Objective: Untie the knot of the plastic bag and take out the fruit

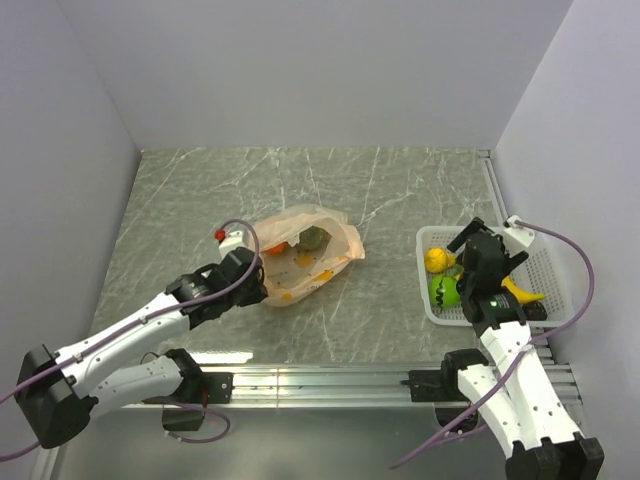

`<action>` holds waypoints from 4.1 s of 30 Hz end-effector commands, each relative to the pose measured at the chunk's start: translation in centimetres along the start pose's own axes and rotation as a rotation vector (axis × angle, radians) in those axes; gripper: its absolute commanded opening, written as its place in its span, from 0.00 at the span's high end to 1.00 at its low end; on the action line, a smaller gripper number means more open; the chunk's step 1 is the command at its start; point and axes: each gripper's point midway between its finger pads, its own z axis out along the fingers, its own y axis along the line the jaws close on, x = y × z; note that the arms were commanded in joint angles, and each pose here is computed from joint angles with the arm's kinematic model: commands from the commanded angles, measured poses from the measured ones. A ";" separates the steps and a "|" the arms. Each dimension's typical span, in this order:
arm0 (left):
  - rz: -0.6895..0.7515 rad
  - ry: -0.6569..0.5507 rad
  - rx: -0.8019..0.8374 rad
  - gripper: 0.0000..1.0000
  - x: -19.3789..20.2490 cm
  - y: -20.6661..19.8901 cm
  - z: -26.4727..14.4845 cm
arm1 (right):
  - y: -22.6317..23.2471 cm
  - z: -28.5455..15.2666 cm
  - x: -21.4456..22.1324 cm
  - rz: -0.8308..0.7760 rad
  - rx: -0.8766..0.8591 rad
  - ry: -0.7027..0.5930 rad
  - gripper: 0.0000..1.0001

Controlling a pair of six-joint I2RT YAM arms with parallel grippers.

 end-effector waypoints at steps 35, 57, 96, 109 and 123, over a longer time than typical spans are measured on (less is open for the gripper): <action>0.027 0.060 0.131 0.15 3.2 -4.7 -4.0 | 28.2 -21.0 9.1 -0.344 -1.407 0.256 0.33; -0.010 -0.190 -0.008 0.04 -1.9 -4.3 -1.0 | 28.7 -23.2 23.6 -0.431 -1.347 0.516 0.30; -0.133 -0.129 -0.114 0.99 0.1 3.7 2.9 | 36.0 -21.2 30.9 -0.497 -1.365 0.450 0.18; -0.120 -0.130 -0.113 1.00 0.0 3.5 2.9 | 34.7 -24.8 32.1 -0.552 -1.544 0.590 0.03; -0.108 -0.192 -0.153 0.99 -1.6 4.4 1.7 | 31.8 -23.0 25.0 -0.542 -1.440 0.394 0.59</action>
